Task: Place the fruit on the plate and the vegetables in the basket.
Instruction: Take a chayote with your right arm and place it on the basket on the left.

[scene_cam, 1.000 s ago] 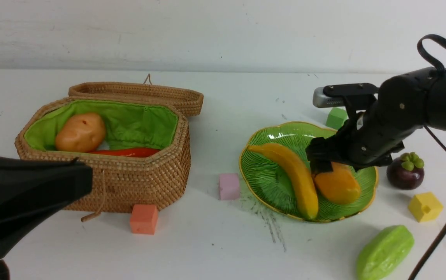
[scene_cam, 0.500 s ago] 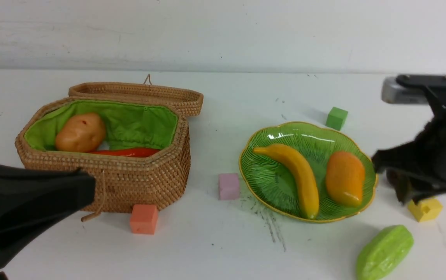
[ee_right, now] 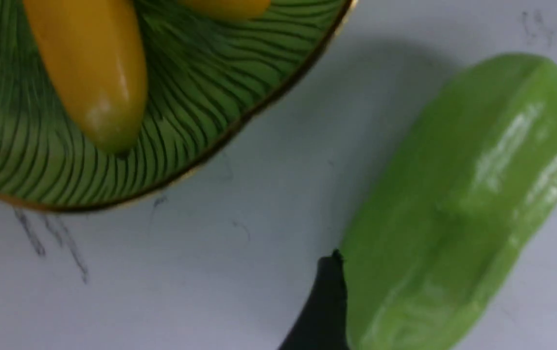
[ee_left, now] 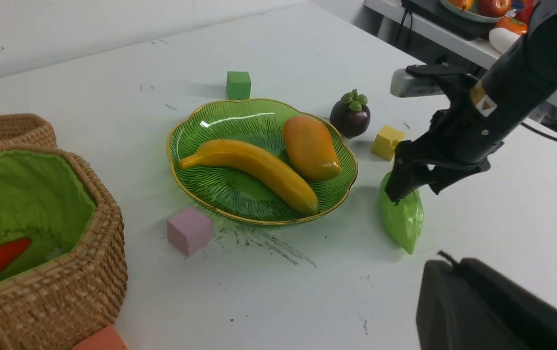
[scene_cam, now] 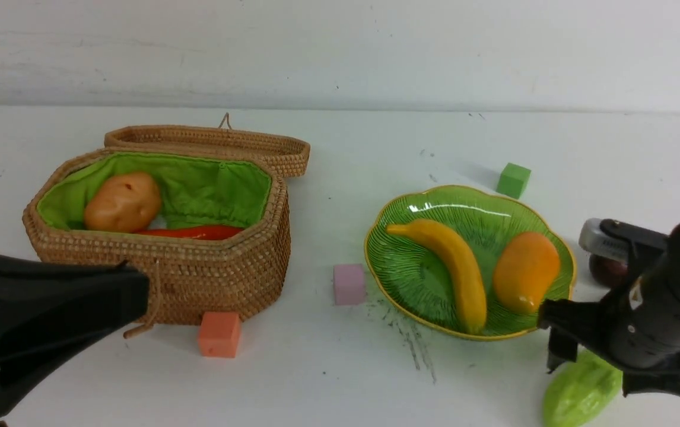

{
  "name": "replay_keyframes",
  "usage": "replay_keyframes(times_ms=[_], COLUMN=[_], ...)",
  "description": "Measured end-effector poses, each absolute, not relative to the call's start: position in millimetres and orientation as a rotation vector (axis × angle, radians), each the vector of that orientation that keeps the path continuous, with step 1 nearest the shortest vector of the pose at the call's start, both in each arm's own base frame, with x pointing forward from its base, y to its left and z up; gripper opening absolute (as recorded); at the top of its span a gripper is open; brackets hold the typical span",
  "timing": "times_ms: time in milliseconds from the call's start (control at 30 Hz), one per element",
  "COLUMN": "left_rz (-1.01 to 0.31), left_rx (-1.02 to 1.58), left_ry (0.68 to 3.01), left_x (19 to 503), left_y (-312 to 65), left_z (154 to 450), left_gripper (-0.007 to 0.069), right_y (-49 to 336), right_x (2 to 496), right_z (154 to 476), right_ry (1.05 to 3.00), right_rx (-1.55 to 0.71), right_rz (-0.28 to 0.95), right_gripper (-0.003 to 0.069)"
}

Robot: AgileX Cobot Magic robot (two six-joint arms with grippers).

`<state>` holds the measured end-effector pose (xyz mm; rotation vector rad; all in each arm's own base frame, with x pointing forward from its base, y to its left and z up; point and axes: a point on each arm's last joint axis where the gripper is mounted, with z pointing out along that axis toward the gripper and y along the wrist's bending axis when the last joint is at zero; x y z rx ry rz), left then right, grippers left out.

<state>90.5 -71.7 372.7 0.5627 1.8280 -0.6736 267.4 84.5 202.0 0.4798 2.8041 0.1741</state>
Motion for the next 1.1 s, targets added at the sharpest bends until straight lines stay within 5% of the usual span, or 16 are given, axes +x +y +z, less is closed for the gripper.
replay_keyframes(times_ms=[167,400,900,1100], left_rz=[-0.682,-0.654,-0.642,-0.642], left_rx=[0.572,0.668,0.714,0.714], left_ry=[1.837,1.839,1.839,1.839], left_x=[89.5,86.6,85.2,85.2], left_y=[-72.2,-73.6,-74.2,-74.2], left_z=[371.9,368.8,367.4,367.4], left_gripper=[-0.0007,-0.0003,0.0003,0.0003], right_y=[88.2,89.0,89.9,85.1], right_x=[278.7,280.3,276.8,258.1], right_z=[170.9,158.3,160.1,190.7], right_ry=[2.855,2.898,2.984,3.075], right_rx=[0.509,0.513,0.296,0.268], right_rz=[0.140,0.113,0.086,0.052], right_gripper=[0.0652,0.0450,0.0448,0.0448])
